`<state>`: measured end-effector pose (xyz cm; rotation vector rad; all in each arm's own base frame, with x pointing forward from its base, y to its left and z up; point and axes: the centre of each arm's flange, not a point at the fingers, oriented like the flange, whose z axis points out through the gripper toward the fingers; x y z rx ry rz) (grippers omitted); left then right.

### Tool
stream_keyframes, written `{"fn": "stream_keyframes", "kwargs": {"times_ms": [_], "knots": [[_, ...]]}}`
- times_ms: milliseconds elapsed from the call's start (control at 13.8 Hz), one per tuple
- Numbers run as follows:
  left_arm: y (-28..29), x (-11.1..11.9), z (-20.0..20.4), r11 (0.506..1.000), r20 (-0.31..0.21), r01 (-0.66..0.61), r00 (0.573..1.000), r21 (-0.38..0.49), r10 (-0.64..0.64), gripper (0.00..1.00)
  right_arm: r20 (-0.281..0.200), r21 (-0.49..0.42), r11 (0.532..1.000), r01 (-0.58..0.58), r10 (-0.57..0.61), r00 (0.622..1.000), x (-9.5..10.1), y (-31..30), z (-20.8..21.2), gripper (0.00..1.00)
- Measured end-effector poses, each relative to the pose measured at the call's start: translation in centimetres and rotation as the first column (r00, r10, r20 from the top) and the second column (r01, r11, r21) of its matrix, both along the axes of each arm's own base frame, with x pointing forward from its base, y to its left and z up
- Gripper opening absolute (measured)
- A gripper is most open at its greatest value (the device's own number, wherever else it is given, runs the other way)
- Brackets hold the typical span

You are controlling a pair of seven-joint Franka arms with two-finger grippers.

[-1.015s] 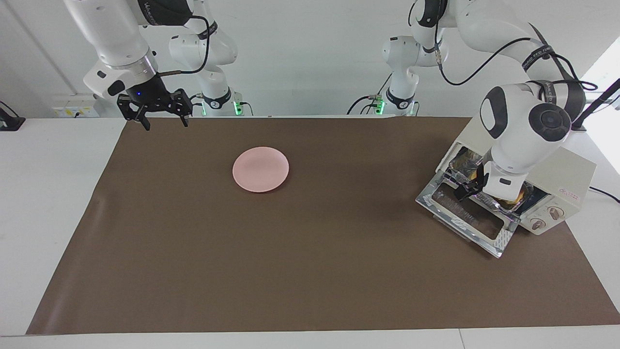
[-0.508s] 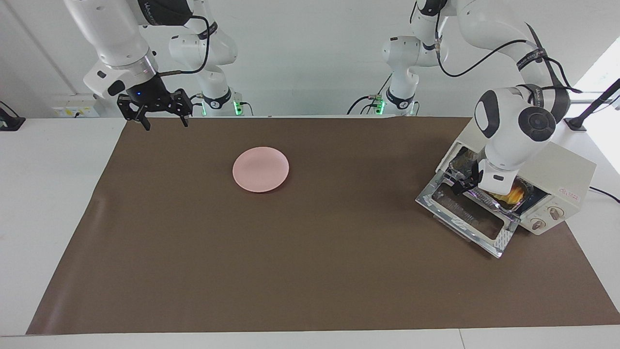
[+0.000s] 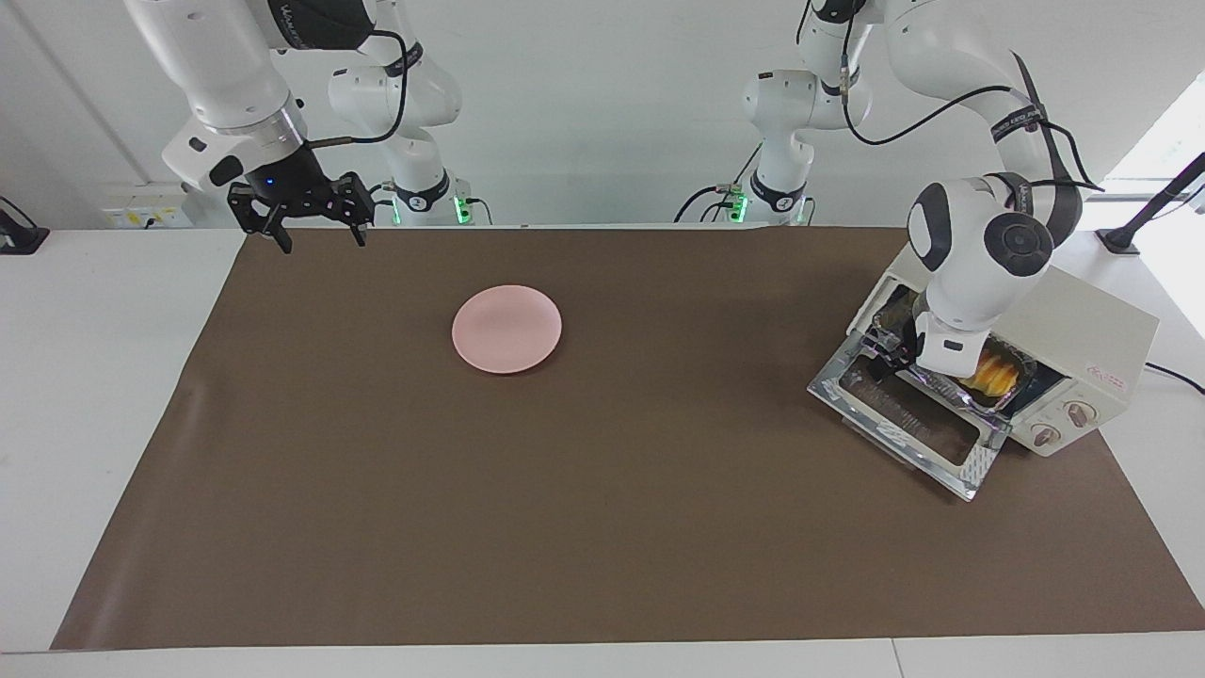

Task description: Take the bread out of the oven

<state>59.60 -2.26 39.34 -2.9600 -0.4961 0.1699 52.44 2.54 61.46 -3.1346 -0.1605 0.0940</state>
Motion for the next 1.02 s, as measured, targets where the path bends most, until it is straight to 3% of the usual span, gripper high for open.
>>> {"fn": "stream_keyframes", "kwargs": {"times_ms": [73,290,435,580,653,725,870,1015], "knots": [[0.1,-0.2,-0.5,1.000,-0.001,-0.001,1.000,0.000,0.001,0.87,0.000,0.000,1.000,0.000,0.000,1.000,0.0,0.0,0.0,1.00],[0.3,-0.6,-1.4,1.000,-0.008,-0.003,1.000,0.000,0.003,0.79,0.000,0.000,1.000,0.000,0.000,1.000,0.0,0.0,0.0,1.00],[0.3,-1.0,-1.7,1.000,-0.011,-0.002,1.000,-0.001,0.002,0.59,0.000,0.000,1.000,0.000,0.000,1.000,0.0,0.0,0.0,1.00],[0.3,-1.1,-1.7,1.000,-0.009,-0.001,1.000,-0.002,0.001,0.52,0.000,0.000,1.000,0.000,0.000,1.000,0.0,0.0,0.0,1.00],[0.3,-1.1,-1.5,1.000,-0.005,0.000,1.000,-0.002,0.000,0.43,0.000,0.000,1.000,0.000,0.000,1.000,0.0,0.0,0.0,1.00],[0.2,-1.1,-1.3,1.000,0.001,0.004,1.000,-0.004,-0.004,0.25,0.000,0.000,1.000,0.000,0.000,1.000,0.0,0.0,0.0,1.00],[-0.4,-0.8,-0.7,1.000,0.022,0.021,1.000,-0.007,-0.021,0.02,0.000,0.000,1.000,0.000,0.000,1.000,0.0,0.0,0.0,1.00],[-2.2,-0.3,0.3,0.998,0.048,0.063,0.997,-0.011,-0.062,0.02,0.000,0.000,1.000,0.000,0.000,1.000,0.0,0.0,0.0,1.00]]}}
